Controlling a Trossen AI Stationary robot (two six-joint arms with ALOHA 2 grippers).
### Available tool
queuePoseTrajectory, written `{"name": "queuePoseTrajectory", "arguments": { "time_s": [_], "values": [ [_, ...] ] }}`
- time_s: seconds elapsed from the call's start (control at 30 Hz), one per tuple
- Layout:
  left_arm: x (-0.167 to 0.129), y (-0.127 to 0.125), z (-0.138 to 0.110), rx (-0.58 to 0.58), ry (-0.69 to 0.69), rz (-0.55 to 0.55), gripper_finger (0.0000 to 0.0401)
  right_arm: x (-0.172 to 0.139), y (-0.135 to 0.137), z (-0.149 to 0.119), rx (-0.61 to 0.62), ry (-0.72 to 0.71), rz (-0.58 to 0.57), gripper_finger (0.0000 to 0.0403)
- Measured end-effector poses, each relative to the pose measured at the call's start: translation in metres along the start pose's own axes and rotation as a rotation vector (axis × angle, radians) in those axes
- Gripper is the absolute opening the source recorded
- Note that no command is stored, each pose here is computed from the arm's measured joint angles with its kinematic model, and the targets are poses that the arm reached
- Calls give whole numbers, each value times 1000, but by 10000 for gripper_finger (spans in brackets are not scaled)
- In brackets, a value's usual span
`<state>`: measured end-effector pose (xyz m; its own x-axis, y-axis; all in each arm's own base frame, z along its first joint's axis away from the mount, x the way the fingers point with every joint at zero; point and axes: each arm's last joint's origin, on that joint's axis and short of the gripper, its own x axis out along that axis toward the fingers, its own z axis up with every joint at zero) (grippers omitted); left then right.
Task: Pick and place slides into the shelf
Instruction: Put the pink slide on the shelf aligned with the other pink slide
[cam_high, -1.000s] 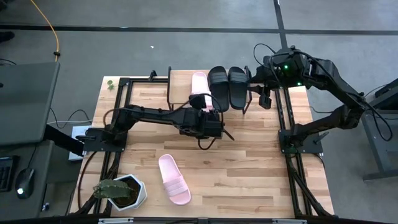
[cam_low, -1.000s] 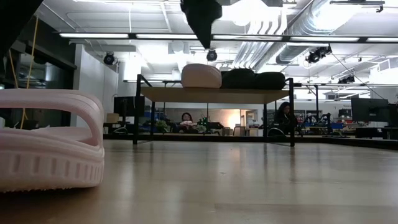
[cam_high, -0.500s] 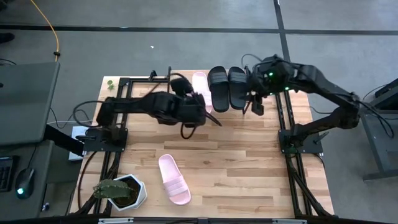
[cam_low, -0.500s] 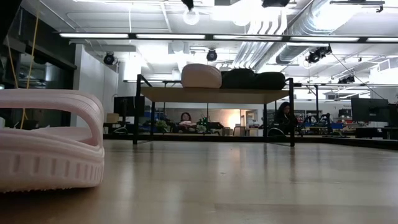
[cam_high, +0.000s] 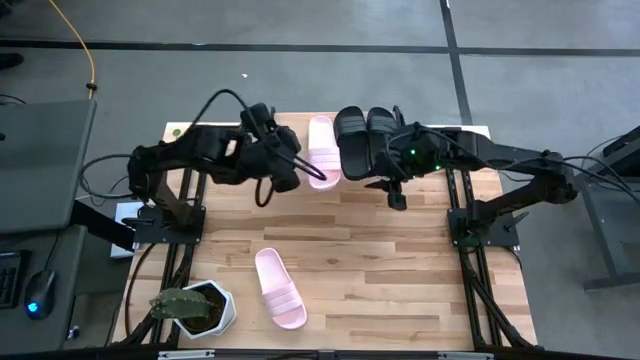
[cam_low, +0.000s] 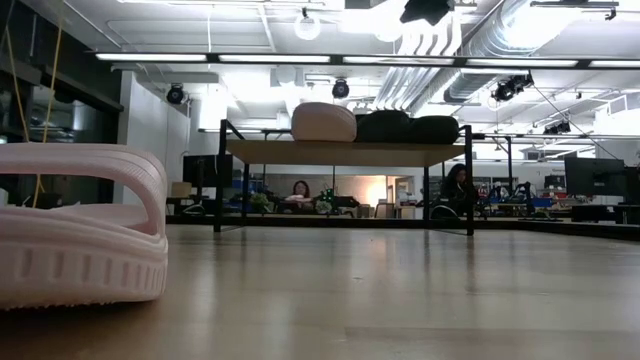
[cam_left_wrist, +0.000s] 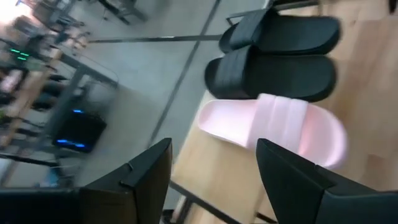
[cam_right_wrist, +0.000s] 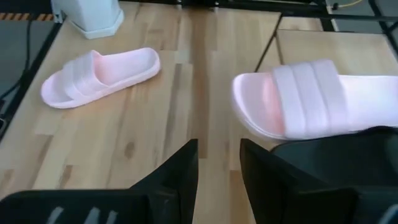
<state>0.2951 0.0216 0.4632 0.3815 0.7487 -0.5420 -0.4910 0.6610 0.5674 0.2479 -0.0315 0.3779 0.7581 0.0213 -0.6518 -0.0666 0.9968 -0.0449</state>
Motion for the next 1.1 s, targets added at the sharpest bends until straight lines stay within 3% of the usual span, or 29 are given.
{"name": "queuePoseTrajectory", "arguments": {
  "time_s": [0.57,0.77,1.1],
  "values": [
    [-8,-12,-18,-65,194,-588,223,4,28,3,-44,-4,65,110],
    [-9,-17,-18,-98,234,-721,223,4,30,2,-50,10,50,110],
    [-7,-23,-18,-139,277,-784,223,4,30,1,-60,17,51,110]
  ]
}}
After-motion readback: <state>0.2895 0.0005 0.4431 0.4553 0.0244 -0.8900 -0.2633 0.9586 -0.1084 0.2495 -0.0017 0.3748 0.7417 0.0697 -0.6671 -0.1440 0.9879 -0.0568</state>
